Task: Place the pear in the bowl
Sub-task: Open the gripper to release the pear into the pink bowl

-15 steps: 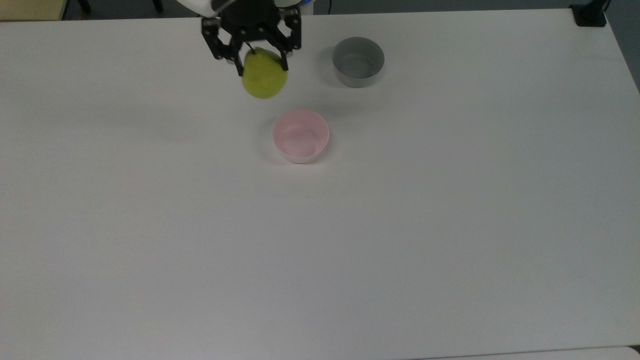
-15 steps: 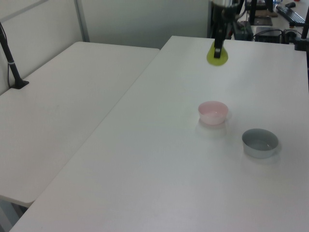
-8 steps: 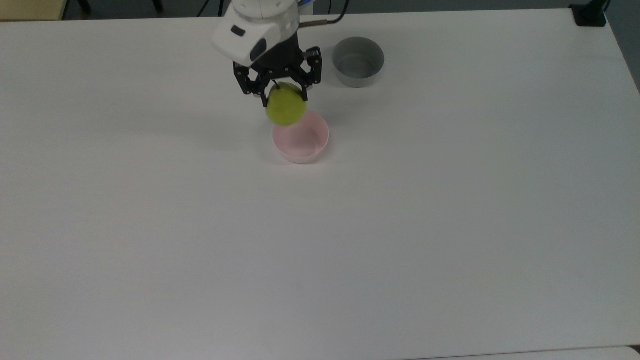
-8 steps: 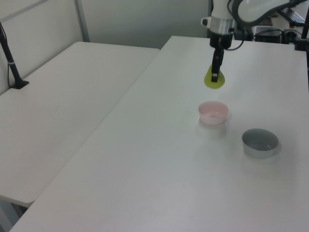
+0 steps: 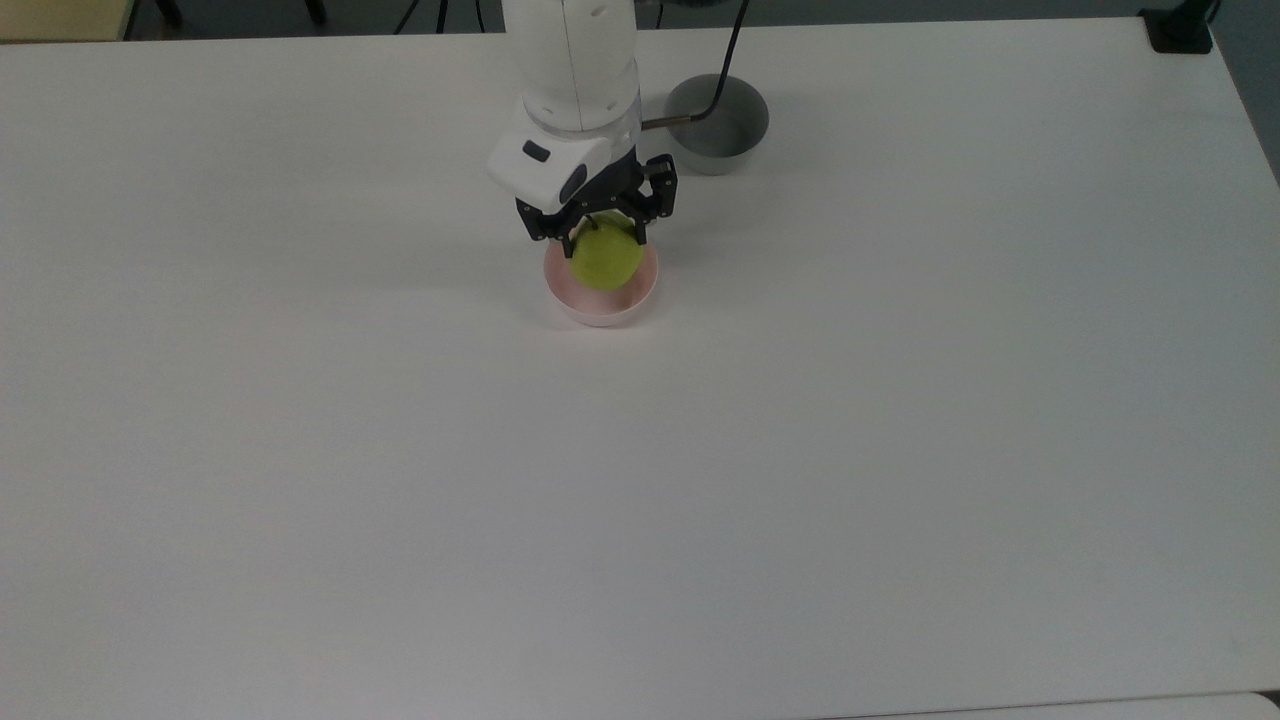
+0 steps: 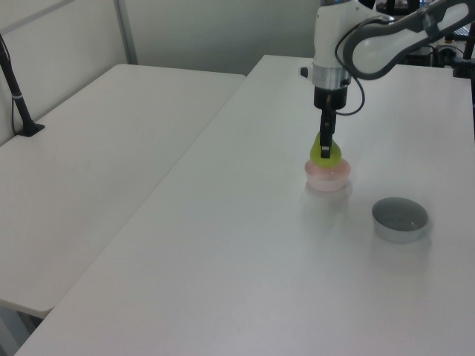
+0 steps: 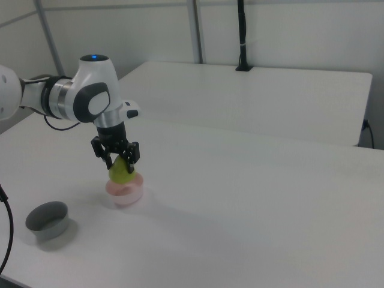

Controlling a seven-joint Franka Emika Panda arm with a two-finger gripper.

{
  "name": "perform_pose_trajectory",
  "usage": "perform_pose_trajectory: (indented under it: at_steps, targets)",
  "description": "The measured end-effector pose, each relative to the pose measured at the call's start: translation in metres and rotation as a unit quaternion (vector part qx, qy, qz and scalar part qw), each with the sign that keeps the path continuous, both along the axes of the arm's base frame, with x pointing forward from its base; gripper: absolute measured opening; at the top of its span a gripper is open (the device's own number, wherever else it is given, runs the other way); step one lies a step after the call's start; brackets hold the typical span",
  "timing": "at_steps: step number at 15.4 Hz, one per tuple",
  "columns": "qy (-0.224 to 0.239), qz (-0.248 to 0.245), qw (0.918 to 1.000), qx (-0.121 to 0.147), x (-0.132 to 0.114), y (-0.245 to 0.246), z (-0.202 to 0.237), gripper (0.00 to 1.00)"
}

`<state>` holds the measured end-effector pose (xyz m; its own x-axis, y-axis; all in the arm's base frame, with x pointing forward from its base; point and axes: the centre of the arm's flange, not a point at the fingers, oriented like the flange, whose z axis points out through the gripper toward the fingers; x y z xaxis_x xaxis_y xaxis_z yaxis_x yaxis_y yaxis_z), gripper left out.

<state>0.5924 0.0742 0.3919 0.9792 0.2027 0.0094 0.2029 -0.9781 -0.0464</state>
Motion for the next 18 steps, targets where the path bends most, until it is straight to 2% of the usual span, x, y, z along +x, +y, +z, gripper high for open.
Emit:
perform_pose_trajectory:
  at_steps: [4,9,11,12,14,18]
  targets:
    - [0.003,-0.004,0.9997,-0.022,0.003,0.006,-0.026,0.72]
    - [0.009,-0.002,0.9996,-0.026,0.003,0.01,-0.036,0.74]
    - [0.009,-0.003,0.9996,-0.026,0.004,0.009,-0.035,0.85]
    - [0.008,-0.004,0.9996,-0.026,0.004,0.009,-0.035,0.85]
    - [0.007,-0.006,0.9996,-0.026,0.004,0.007,-0.034,0.97]
    - [-0.011,-0.024,0.9994,-0.023,0.007,0.0,-0.011,1.0]
